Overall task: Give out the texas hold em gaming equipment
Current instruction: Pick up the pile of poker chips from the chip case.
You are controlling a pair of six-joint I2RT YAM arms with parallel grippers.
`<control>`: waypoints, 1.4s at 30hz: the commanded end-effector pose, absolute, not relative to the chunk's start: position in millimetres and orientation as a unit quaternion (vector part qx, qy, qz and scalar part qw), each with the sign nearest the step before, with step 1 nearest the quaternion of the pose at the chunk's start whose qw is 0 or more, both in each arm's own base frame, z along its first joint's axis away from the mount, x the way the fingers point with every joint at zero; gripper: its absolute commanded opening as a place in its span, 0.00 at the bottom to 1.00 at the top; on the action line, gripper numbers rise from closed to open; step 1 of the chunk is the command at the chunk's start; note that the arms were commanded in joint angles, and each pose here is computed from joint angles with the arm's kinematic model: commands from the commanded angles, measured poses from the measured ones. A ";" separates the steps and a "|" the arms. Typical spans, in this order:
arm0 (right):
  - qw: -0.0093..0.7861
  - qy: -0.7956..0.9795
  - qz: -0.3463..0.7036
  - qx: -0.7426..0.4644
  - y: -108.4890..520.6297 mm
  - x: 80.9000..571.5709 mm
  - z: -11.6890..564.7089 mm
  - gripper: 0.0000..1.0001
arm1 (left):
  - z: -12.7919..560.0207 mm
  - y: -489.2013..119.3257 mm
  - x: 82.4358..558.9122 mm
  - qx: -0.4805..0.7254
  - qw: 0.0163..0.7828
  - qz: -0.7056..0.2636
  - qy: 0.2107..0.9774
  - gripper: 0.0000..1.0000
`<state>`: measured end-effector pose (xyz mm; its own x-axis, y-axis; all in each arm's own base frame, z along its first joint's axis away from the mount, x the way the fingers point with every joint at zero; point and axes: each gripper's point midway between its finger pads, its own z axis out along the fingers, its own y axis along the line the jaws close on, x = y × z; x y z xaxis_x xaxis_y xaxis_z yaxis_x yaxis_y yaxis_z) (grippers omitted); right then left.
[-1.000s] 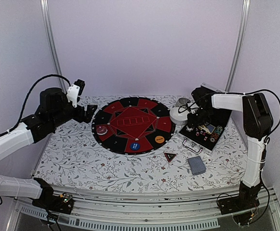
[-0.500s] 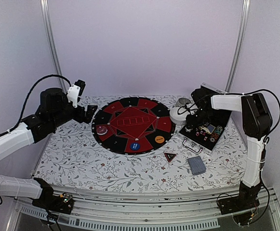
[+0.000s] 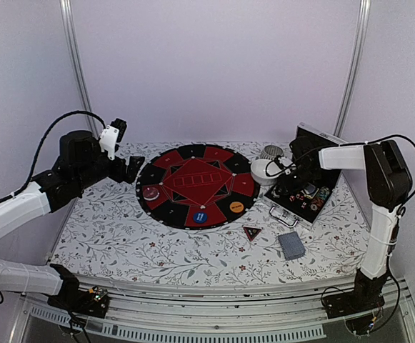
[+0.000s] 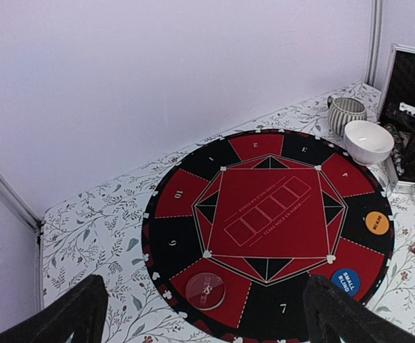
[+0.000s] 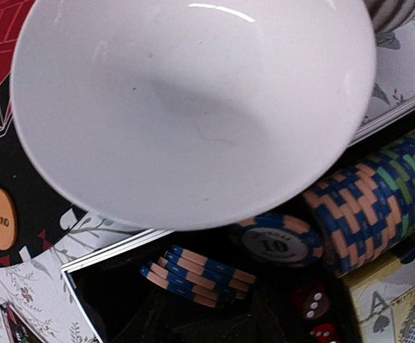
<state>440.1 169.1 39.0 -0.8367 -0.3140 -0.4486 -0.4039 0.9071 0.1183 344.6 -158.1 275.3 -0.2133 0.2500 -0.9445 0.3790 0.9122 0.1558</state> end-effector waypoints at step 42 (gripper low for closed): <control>0.264 0.885 0.250 -0.290 191.5 451.9 51.0 0.63 | 264.3 -159.6 349.7 0.213 0.586 -0.052 0.780 0.98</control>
<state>450.2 183.0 56.1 -0.7160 -0.3662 -0.5943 -0.6059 0.7489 0.2685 346.7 -162.4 267.3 -0.2276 0.2635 -0.9374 0.3977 0.9039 0.1576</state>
